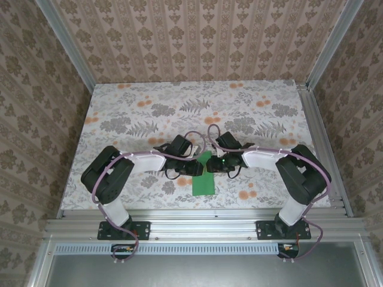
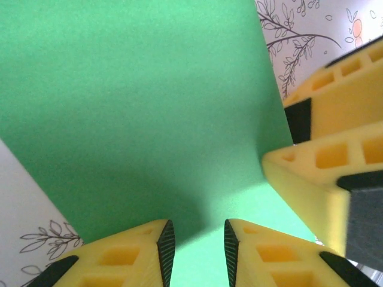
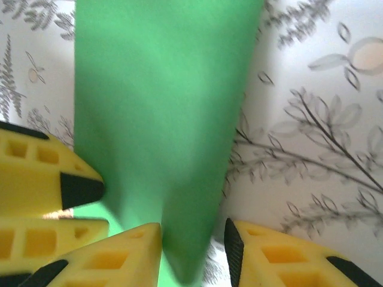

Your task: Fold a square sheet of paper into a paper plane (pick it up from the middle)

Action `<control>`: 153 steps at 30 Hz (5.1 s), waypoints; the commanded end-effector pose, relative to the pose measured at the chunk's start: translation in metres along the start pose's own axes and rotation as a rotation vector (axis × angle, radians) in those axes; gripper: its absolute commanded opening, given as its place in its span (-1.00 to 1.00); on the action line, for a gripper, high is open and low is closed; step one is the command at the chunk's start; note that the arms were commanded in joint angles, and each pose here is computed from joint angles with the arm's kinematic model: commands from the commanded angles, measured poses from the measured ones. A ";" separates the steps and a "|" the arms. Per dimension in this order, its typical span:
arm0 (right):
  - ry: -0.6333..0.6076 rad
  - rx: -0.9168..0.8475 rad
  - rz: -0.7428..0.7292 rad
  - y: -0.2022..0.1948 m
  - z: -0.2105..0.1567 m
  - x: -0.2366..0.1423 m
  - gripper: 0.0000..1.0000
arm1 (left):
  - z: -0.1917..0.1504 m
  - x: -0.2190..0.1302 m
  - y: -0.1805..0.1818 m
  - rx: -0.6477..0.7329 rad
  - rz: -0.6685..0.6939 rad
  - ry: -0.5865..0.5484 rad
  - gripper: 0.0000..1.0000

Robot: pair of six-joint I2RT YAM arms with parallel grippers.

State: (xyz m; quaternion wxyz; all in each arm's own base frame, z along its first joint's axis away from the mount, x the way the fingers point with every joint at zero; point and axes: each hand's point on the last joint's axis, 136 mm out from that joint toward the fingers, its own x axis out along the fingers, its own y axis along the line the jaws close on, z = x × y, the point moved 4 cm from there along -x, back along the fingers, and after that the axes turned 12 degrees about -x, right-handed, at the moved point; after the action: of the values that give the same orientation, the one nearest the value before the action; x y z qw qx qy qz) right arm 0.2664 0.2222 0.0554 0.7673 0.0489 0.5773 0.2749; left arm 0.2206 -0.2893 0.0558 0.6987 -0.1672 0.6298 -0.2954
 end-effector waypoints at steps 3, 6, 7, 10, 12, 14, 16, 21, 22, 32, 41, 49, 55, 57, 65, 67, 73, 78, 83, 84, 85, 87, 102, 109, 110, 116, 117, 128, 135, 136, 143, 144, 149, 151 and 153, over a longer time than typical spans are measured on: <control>0.039 0.043 0.006 -0.003 -0.023 -0.020 -0.24 | -0.004 0.009 0.017 -0.004 0.062 0.032 -0.36; -0.009 0.070 0.077 0.006 -0.022 -0.031 -0.29 | -0.004 0.009 0.018 0.000 0.060 0.032 -0.36; -0.028 0.079 0.110 0.011 -0.020 -0.033 -0.33 | -0.003 0.009 0.017 0.002 0.060 0.033 -0.36; -0.091 0.112 0.232 0.029 -0.012 -0.039 -0.44 | -0.002 0.010 0.017 0.003 0.057 0.036 -0.36; -0.118 0.122 0.294 0.039 -0.007 -0.041 -0.47 | -0.001 0.010 0.016 0.006 0.054 0.036 -0.36; -0.129 0.138 0.335 0.044 -0.005 -0.038 -0.51 | 0.000 0.010 0.015 0.007 0.053 0.035 -0.36; -0.113 0.146 0.334 0.042 -0.008 -0.030 -0.55 | 0.001 0.010 0.015 0.008 0.051 0.033 -0.36; -0.055 0.157 0.294 0.031 -0.018 -0.008 -0.61 | 0.001 0.010 0.015 0.008 0.052 0.033 -0.36; -0.044 0.154 0.275 0.028 -0.021 -0.005 -0.62 | 0.001 0.009 0.015 0.008 0.053 0.034 -0.36; 0.031 0.152 0.176 0.002 -0.045 0.011 -0.66 | 0.001 0.010 0.020 0.002 0.056 0.039 -0.38; 0.074 0.124 0.131 -0.005 -0.062 0.006 -0.68 | 0.003 0.013 0.022 -0.002 0.059 0.051 -0.37; -0.008 0.124 0.220 0.017 -0.048 -0.017 -0.67 | 0.002 0.017 0.024 -0.004 0.063 0.075 -0.38; -0.029 0.119 0.272 0.031 -0.037 -0.014 -0.66 | 0.004 0.018 0.023 -0.001 0.063 0.078 -0.39; -0.006 0.118 0.265 0.031 -0.041 -0.007 -0.66 | 0.004 0.019 0.023 0.000 0.063 0.079 -0.39; 0.083 0.131 0.210 0.017 -0.068 0.005 -0.66 | 0.003 0.021 0.026 -0.001 0.070 0.085 -0.38; 0.103 0.128 0.199 0.016 -0.075 0.004 -0.66 | 0.003 0.022 0.027 0.000 0.072 0.086 -0.39; 0.137 0.128 0.159 0.008 -0.096 -0.004 -0.66 | 0.003 0.023 0.029 -0.007 0.072 0.087 -0.39; 0.168 0.134 0.141 0.005 -0.113 -0.006 -0.66 | 0.002 0.024 0.031 -0.008 0.074 0.093 -0.38; 0.185 0.142 0.134 0.003 -0.122 -0.010 -0.66 | 0.004 0.024 0.029 -0.005 0.066 0.096 -0.39; 0.182 0.142 0.136 0.004 -0.122 -0.013 -0.66 | 0.004 0.023 0.029 -0.003 0.066 0.096 -0.39; 0.176 0.139 0.140 0.006 -0.120 -0.016 -0.66 | 0.005 0.022 0.028 0.001 0.065 0.094 -0.38; 0.131 0.121 0.158 0.014 -0.107 -0.027 -0.66 | 0.006 0.021 0.026 0.010 0.063 0.094 -0.39; -0.171 0.253 0.289 0.012 0.005 -0.026 -0.67 | 0.008 0.010 0.017 0.048 0.044 0.067 -0.39; -0.134 0.279 0.232 -0.011 0.003 -0.003 -0.67 | 0.006 0.007 0.019 0.057 0.053 0.064 -0.39; -0.127 0.284 0.216 -0.016 0.000 -0.001 -0.68 | 0.005 0.007 0.020 0.057 0.056 0.065 -0.39; -0.071 0.302 0.060 -0.045 -0.024 0.006 -0.68 | 0.004 0.005 0.023 0.061 0.061 0.064 -0.39; -0.073 0.303 0.047 -0.047 -0.026 0.004 -0.68 | 0.005 0.005 0.023 0.060 0.061 0.063 -0.39; -0.205 0.247 0.225 0.002 0.018 -0.026 -0.68 | 0.009 0.007 0.019 0.075 0.037 0.059 -0.39; -0.168 0.273 0.227 -0.005 0.028 0.005 -0.69 | 0.008 0.005 0.017 0.086 0.027 0.053 -0.40; -0.162 0.271 0.212 -0.008 0.028 0.008 -0.69 | 0.008 0.004 0.018 0.087 0.029 0.054 -0.40; -0.150 0.294 0.092 -0.034 0.024 0.016 -0.70 | 0.002 -0.002 0.016 0.111 0.003 0.043 -0.40; -0.148 0.296 0.070 -0.039 0.023 0.016 -0.70 | 0.001 -0.002 0.016 0.112 0.004 0.046 -0.40; -0.158 0.304 0.022 -0.053 0.023 0.016 -0.71 | -0.005 -0.001 0.020 0.109 0.008 0.059 -0.40; -0.164 0.311 0.029 -0.054 0.024 0.015 -0.71 | -0.006 -0.001 0.023 0.110 0.013 0.062 -0.40; -0.183 0.304 0.052 -0.048 0.028 0.008 -0.71 | -0.007 -0.002 0.024 0.112 0.017 0.064 -0.41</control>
State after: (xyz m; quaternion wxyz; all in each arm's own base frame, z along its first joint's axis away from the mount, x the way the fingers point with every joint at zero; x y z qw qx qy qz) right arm 0.3071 0.2069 0.0444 0.7794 0.2208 0.5379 0.2332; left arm 0.2310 -0.2878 0.0550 0.6966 -0.1356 0.6093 -0.3537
